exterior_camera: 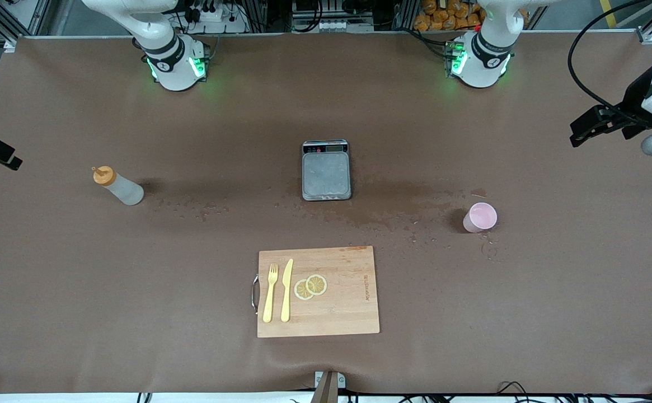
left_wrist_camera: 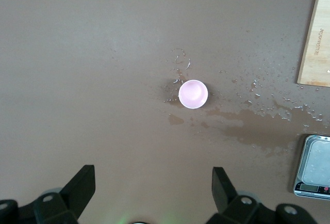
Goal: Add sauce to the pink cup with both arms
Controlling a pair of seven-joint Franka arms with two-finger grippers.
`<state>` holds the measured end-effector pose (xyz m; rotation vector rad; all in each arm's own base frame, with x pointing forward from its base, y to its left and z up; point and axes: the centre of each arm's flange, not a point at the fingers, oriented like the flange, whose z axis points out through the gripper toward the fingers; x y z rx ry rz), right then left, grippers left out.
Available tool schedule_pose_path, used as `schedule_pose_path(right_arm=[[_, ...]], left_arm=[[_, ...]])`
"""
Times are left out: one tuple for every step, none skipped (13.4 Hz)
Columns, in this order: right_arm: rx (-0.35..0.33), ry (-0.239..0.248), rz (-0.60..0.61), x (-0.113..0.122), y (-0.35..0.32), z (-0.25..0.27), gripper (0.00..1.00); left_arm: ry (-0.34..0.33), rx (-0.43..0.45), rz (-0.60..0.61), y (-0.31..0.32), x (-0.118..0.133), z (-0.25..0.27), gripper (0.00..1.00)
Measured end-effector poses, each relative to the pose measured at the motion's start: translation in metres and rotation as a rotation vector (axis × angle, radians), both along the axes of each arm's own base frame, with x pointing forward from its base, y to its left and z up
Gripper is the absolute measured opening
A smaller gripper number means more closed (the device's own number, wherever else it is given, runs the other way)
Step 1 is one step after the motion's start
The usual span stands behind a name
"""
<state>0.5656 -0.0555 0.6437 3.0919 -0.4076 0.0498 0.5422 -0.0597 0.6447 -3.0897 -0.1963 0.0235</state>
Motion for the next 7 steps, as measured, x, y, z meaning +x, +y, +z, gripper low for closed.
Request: schedule_pose_path(right_arm=[[0.000, 0.000, 0.000, 0.0000, -0.0001, 0.0000, 1.00], [0.000, 0.000, 0.000, 0.0000, -0.0001, 0.0000, 1.00], [0.000, 0.001, 0.000, -0.0001, -0.0001, -0.0001, 1.00], [0.000, 0.002, 0.000, -0.0002, -0.0001, -0.0002, 1.00], [0.000, 0.003, 0.000, -0.0002, -0.0001, -0.0004, 1.00], [0.000, 0.004, 0.000, -0.0001, -0.0001, -0.0006, 1.00], [0.000, 0.004, 0.000, 0.0001, -0.0001, -0.0010, 1.00]], left_arm=[[-0.001, 0.000, 0.000, 0.0000, 0.0000, 0.0002, 1.00], [-0.002, 0.000, 0.000, 0.0001, 0.0001, 0.0006, 1.00], [-0.003, 0.000, 0.000, 0.0002, 0.0002, 0.0011, 1.00], [-0.004, 0.000, 0.000, 0.0001, 0.0002, 0.0014, 1.00], [-0.004, -0.001, 0.000, -0.0001, 0.0003, 0.0012, 1.00], [-0.001, -0.001, -0.001, -0.0004, 0.0011, -0.0001, 1.00], [0.005, -0.001, -0.002, -0.0003, 0.0030, -0.0033, 1.00]])
